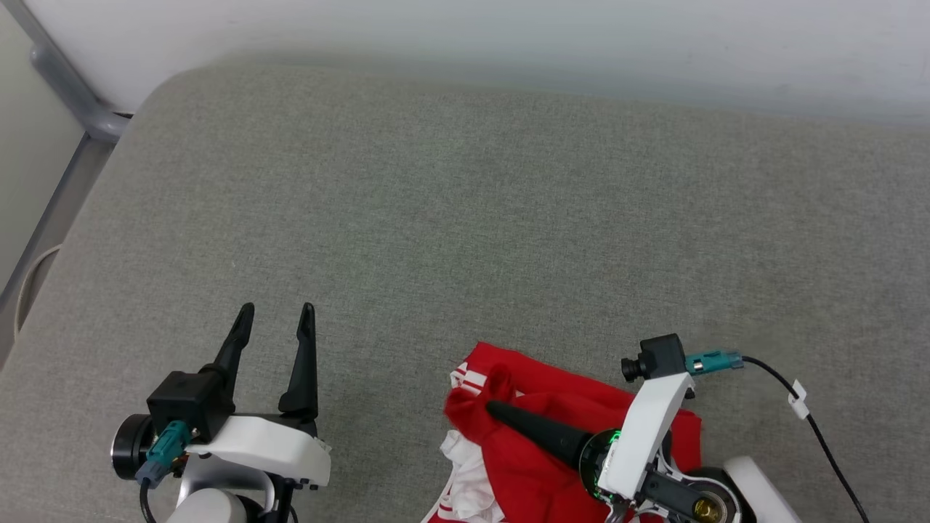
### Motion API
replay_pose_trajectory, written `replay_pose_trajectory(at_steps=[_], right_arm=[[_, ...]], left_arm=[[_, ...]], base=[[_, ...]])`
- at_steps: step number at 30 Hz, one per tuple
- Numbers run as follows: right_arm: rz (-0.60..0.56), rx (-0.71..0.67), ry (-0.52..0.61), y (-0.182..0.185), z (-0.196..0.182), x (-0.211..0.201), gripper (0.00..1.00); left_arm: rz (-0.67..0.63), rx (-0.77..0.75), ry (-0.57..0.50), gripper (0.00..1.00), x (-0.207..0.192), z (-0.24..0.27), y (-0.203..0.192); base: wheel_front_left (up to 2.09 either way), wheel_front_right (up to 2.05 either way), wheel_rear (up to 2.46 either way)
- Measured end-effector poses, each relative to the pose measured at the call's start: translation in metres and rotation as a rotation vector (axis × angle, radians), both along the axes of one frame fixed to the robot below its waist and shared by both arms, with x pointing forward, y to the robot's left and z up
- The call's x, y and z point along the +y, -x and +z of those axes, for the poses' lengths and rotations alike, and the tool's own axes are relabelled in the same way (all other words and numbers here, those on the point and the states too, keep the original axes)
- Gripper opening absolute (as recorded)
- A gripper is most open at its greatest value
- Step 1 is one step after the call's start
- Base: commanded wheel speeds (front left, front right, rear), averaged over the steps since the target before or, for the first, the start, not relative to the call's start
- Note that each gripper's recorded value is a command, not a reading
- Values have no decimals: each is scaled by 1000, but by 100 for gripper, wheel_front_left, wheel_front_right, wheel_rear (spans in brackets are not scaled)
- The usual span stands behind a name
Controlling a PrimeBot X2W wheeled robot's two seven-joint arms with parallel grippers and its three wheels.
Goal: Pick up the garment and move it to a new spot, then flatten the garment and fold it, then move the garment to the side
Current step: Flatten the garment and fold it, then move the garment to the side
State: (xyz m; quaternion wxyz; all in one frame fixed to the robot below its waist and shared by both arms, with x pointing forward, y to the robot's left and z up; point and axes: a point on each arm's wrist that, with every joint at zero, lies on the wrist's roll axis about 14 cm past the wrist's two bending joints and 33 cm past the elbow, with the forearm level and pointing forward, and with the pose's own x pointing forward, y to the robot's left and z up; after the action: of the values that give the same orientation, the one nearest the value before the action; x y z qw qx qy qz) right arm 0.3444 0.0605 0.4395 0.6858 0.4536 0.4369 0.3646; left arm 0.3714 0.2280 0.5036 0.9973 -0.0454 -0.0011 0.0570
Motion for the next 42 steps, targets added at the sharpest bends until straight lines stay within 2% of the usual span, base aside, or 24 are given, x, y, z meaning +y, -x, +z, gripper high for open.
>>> replay_pose_trajectory(at_steps=[5,9,10,12,15,19,24,30,42], right_arm=[[-83,-170,26,-17,29,-13,100],[-244,-356,96,-40,53,-48,100],[-374,-443,165,-50,59,-83,100],[-471,-482,206,-54,62,-109,100],[-610,-565,326,-58,65,-158,100],[-757,-667,476,-53,74,-210,100],[-887,-835,667,-40,100,-256,100],[-906,-987,856,-20,122,-273,100],[-852,-1008,871,4,116,-250,100]], left_arm=[[-14,-20,-8,100,-2,6,2],[-32,-24,-11,100,-8,6,6],[-38,-30,-15,100,-11,8,6],[-51,-32,-14,100,-16,8,7],[-68,-38,-14,100,-22,10,7],[-85,-53,-19,100,-28,15,5],[-101,-59,-28,100,-33,17,6],[-106,-60,-48,100,-34,17,8],[-82,-33,-66,100,-27,7,20]], base=[[0,0,0],[0,0,0],[0,0,0],[0,0,0],[0,0,0],[0,0,0],[0,0,0],[0,0,0],[0,0,0]])
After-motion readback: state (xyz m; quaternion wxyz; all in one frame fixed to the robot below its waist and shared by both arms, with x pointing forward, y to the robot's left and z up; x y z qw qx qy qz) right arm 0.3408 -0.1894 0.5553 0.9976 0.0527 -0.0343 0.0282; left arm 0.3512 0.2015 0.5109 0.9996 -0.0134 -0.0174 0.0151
